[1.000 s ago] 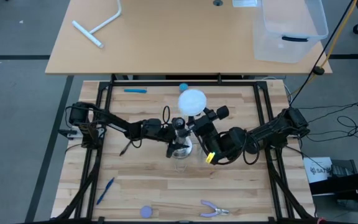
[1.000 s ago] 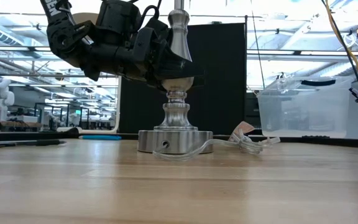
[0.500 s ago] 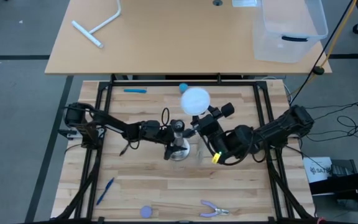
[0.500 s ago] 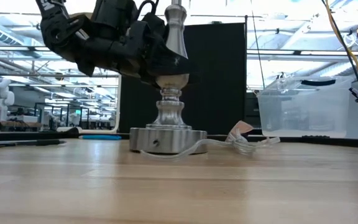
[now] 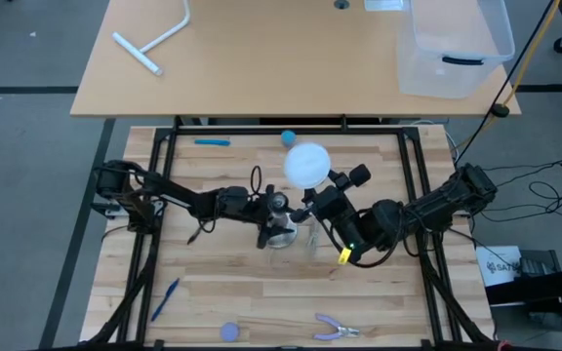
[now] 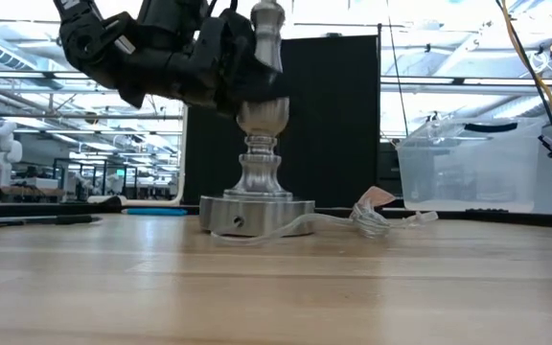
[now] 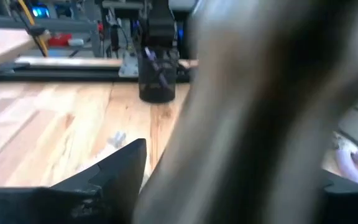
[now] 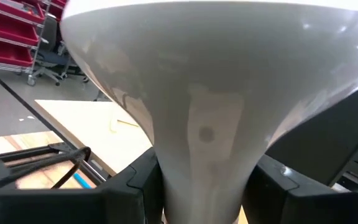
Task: Screw lightbulb
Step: Remove the lightbulb from the lamp
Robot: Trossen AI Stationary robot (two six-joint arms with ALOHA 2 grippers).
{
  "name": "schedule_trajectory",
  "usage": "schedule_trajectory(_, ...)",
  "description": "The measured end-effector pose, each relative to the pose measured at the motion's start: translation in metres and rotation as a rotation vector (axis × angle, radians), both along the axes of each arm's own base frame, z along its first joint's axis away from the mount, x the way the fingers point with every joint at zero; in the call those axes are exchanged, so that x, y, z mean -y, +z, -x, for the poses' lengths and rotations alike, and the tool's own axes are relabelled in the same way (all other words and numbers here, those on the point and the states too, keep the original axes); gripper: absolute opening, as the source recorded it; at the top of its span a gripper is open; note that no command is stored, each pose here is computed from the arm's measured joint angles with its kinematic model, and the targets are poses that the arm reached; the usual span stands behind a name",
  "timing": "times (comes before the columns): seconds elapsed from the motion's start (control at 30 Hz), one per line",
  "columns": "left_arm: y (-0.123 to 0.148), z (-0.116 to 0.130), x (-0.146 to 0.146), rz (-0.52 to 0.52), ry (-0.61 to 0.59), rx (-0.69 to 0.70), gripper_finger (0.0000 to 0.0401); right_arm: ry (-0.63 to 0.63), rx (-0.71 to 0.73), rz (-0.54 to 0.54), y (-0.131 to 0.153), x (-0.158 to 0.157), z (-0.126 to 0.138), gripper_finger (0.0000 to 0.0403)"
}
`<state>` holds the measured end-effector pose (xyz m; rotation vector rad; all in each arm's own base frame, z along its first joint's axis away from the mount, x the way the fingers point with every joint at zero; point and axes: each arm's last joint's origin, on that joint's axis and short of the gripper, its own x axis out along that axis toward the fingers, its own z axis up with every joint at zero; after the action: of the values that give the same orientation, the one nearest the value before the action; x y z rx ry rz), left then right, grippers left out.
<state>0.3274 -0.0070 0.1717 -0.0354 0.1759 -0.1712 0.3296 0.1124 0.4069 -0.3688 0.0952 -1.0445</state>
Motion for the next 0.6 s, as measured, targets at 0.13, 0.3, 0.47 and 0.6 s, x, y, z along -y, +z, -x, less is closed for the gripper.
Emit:
schedule_trajectory(0.13, 0.002, 0.000, -0.001, 0.032, 0.013, 0.004, 0.0309, 0.015, -0.002, 0.002, 0.000, -0.005, 0.002, 0.0155)
schedule_trajectory(0.3, 0.009, 0.001, 0.000, 0.055, 0.011, 0.021, 0.0354, 0.036, -0.007, 0.004, 0.000, -0.012, 0.004, 0.0155)
schedule_trajectory(0.47, 0.023, 0.005, 0.000, 0.079, 0.014, 0.058, 0.0382, 0.043, -0.013, 0.007, -0.001, -0.014, 0.005, 0.0154)
schedule_trajectory(0.6, 0.038, 0.012, 0.001, 0.080, 0.011, 0.074, 0.0387, 0.024, -0.034, 0.003, -0.003, -0.012, 0.003, 0.0155)
